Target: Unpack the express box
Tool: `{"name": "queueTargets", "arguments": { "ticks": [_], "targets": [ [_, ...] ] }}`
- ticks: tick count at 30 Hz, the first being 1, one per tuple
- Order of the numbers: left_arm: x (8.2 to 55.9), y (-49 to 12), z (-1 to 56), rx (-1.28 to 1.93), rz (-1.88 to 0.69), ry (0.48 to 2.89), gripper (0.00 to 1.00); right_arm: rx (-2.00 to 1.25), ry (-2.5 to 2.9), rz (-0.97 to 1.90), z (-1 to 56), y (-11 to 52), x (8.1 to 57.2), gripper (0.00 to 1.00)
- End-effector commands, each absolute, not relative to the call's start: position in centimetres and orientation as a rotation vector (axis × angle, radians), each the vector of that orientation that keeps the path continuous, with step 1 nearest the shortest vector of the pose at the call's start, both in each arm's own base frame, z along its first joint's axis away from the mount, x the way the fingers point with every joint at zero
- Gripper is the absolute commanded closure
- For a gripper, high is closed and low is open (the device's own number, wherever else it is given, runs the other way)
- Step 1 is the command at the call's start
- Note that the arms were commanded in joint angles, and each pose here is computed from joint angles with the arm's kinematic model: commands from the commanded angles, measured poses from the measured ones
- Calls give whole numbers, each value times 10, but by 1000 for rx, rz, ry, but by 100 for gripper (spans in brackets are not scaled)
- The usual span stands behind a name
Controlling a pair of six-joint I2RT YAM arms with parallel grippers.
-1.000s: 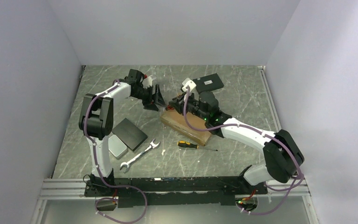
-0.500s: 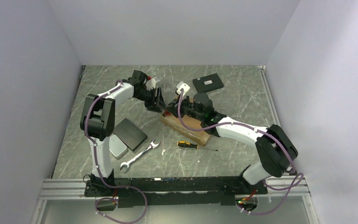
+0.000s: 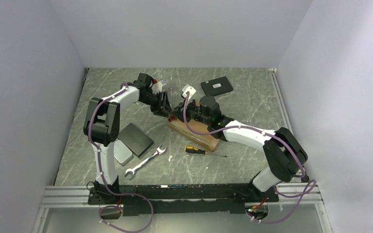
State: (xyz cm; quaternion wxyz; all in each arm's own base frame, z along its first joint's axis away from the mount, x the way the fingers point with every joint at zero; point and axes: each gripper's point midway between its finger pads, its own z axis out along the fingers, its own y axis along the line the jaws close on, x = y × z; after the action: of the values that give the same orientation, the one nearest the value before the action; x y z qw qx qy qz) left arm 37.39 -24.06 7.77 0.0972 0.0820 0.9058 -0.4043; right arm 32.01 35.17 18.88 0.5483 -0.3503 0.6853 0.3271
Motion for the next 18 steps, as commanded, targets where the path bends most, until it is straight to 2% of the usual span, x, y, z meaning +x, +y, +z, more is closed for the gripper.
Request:
{"name": "queueTargets", "arguments": {
  "ticks": [1, 12, 18],
  "targets": [
    [379, -243, 83, 286, -1194, 2658, 51, -802, 1494, 814, 230, 367, 329, 100],
    [379, -244, 82, 284, -1201, 2660, 51, -810, 1519, 817, 216, 371, 333, 100],
    [379, -245, 81, 281, -1211, 2662, 52, -791, 1482, 837, 229, 374, 329, 100]
  ]
}}
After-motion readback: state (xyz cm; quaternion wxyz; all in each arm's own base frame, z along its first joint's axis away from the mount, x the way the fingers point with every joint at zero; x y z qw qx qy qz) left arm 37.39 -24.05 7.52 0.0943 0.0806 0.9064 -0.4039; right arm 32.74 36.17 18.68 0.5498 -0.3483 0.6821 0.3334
